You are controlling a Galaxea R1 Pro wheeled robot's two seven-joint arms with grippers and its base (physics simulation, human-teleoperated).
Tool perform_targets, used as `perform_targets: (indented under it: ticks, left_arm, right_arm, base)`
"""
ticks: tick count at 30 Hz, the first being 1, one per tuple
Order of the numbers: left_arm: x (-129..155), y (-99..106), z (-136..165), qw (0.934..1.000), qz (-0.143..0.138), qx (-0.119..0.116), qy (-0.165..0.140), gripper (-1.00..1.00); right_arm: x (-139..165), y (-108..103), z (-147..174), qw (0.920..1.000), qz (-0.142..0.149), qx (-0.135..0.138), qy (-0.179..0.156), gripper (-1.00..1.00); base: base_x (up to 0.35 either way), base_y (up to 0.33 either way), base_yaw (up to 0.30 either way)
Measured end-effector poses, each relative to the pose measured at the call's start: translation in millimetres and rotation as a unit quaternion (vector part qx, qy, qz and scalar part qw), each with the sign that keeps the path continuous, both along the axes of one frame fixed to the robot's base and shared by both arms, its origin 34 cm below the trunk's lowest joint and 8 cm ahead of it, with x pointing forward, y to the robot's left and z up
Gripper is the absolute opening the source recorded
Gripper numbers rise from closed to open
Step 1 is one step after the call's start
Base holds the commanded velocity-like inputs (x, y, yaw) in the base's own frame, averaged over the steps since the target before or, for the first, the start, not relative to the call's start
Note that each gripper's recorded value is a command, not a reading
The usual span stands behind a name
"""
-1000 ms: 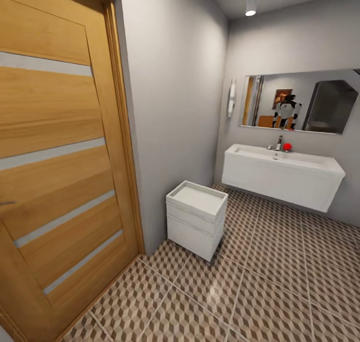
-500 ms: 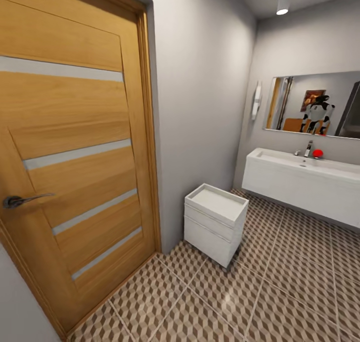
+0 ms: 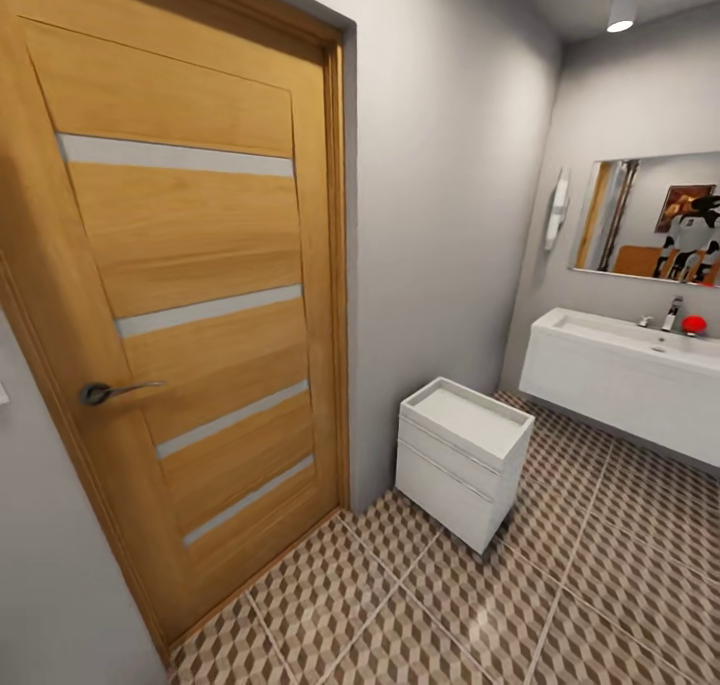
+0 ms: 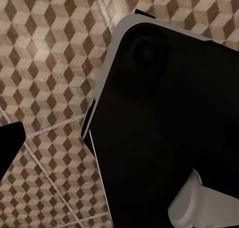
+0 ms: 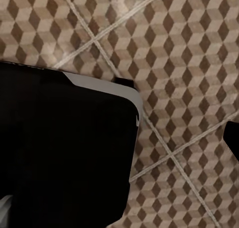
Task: Take the four mousetraps from the cabinet in the bathroom and place them on the bathroom floor. Make sure all four end up on the same floor surface, and ensure that at least two of them are either under or directly next to the same bathroom sink.
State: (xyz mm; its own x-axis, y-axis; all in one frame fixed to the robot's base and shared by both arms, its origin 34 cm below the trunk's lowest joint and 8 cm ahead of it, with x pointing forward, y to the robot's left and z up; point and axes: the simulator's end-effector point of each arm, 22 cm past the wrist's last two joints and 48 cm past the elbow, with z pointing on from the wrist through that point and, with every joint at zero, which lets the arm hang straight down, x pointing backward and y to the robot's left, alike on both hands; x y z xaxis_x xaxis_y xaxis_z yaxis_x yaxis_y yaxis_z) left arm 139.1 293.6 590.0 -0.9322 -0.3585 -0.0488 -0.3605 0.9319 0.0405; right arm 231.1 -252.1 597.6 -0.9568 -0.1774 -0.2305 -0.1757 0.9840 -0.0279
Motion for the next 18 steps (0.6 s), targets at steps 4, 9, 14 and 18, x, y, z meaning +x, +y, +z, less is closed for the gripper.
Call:
perform_targets:
  ticks: [4, 9, 14, 18]
  left_arm:
    - [0.2, -0.4, 3.6, 1.0000, 0.000, 0.000, -0.002, 1.00]
    - [0.4, -0.9, 8.0, 1.0000, 0.000, -0.001, -0.005, 1.00]
    - [0.5, -1.1, 12.2, 1.0000, 0.000, -0.001, -0.007, 1.00]
    - [0.5, -0.8, 15.4, 1.0000, 0.000, -0.001, -0.009, 1.00]
  right_arm:
    - [-0.2, -0.1, 3.9, 1.0000, 0.000, 0.000, -0.001, 1.00]
    - [-0.4, -0.3, 8.7, 1.0000, -0.001, 0.000, -0.003, 1.00]
    - [-0.3, -0.4, 13.4, 1.0000, -0.001, -0.001, -0.005, 1.00]
    - [-0.3, -0.5, 16.9, 1.0000, 0.000, -0.001, -0.007, 1.00]
  base:
    - [0.000, 0.000, 0.233]
    - [0.000, 0.000, 0.233]
    - [0.000, 0.000, 0.233]
    - [0.000, 0.000, 0.233]
